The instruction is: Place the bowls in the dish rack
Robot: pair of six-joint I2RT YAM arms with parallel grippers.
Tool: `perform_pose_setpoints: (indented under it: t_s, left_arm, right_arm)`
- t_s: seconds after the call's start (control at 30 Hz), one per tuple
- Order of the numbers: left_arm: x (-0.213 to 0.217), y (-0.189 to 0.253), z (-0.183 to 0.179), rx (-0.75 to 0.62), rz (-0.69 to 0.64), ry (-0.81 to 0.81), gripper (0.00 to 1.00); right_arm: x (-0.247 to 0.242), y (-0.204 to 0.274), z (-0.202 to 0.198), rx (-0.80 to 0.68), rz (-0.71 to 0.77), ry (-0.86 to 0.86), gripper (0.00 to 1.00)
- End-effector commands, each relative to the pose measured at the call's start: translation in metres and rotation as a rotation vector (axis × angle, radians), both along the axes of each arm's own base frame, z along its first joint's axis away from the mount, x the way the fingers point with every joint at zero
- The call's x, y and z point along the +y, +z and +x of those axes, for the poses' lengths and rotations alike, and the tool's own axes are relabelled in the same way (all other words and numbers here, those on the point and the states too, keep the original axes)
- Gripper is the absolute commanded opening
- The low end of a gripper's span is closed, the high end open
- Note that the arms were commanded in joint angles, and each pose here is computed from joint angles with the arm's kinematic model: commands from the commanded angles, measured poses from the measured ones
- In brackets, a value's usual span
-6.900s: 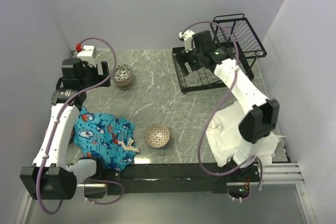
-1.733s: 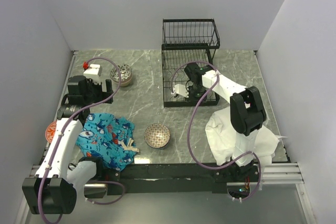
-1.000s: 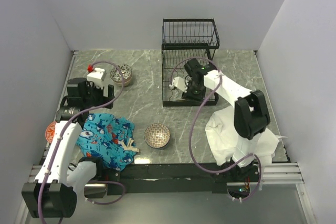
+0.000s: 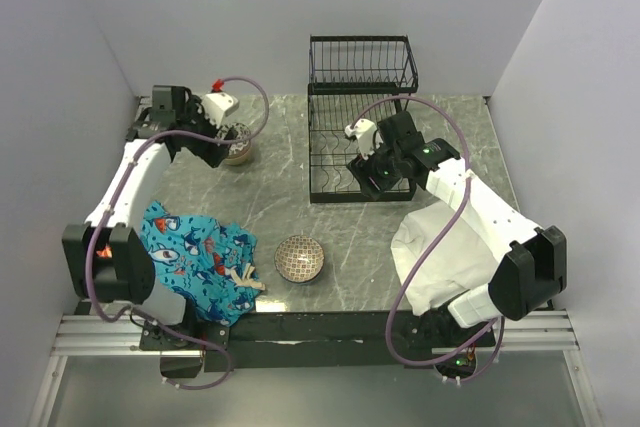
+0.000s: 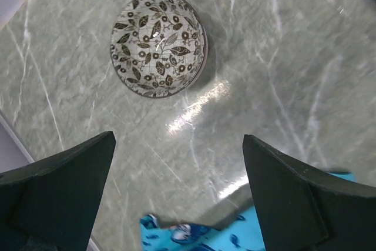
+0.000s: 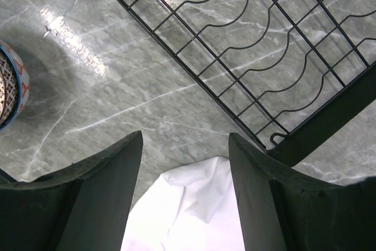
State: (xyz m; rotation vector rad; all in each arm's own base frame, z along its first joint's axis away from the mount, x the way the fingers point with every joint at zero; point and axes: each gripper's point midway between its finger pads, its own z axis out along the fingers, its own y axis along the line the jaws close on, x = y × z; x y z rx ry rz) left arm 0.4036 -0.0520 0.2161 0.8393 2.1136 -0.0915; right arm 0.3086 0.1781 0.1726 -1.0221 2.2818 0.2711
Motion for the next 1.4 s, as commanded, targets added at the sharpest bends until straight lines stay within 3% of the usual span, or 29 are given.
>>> perform_pose_setpoints:
  t_s: [0.0,0.1,0.23,0.3,0.6,0.93,1.1,1.37]
  left_arm:
    - [-0.008,-0.008,0.025,-0.104,0.148,-0.148,0.98]
    - [-0.011,-0.022,0.039,-0.07,0.185,-0.181,0.93]
    - [-0.017,-0.047,0.057,0.024,0.18,-0.193,0.71]
    - [-0.018,-0.049,0.067,0.031,0.181,-0.171,0.67]
    - [-0.029,-0.087,0.083,0.123,0.184,-0.21,0.64]
    - [-0.045,-0.093,0.085,0.133,0.172,-0.219,0.65]
    - [-0.05,-0.071,0.087,0.08,0.147,-0.178,0.67]
    - [-0.049,-0.095,0.087,0.122,0.179,-0.146,0.62]
  right_arm:
    - [0.005,0.029,0.008,-0.088,0.053,-0.011,0.68]
    - [0.004,0.035,0.008,-0.101,0.07,-0.025,0.68]
    - [0.004,0.036,0.008,-0.105,0.086,-0.039,0.67]
    - [0.001,0.032,0.008,-0.101,0.081,-0.057,0.66]
    - [-0.001,0.032,0.014,-0.101,0.074,-0.063,0.66]
    - [-0.004,0.027,0.018,-0.086,0.07,-0.074,0.66]
    - [-0.003,0.027,0.021,-0.086,0.07,-0.074,0.66]
    - [-0.001,0.027,0.027,-0.084,0.065,-0.075,0.66]
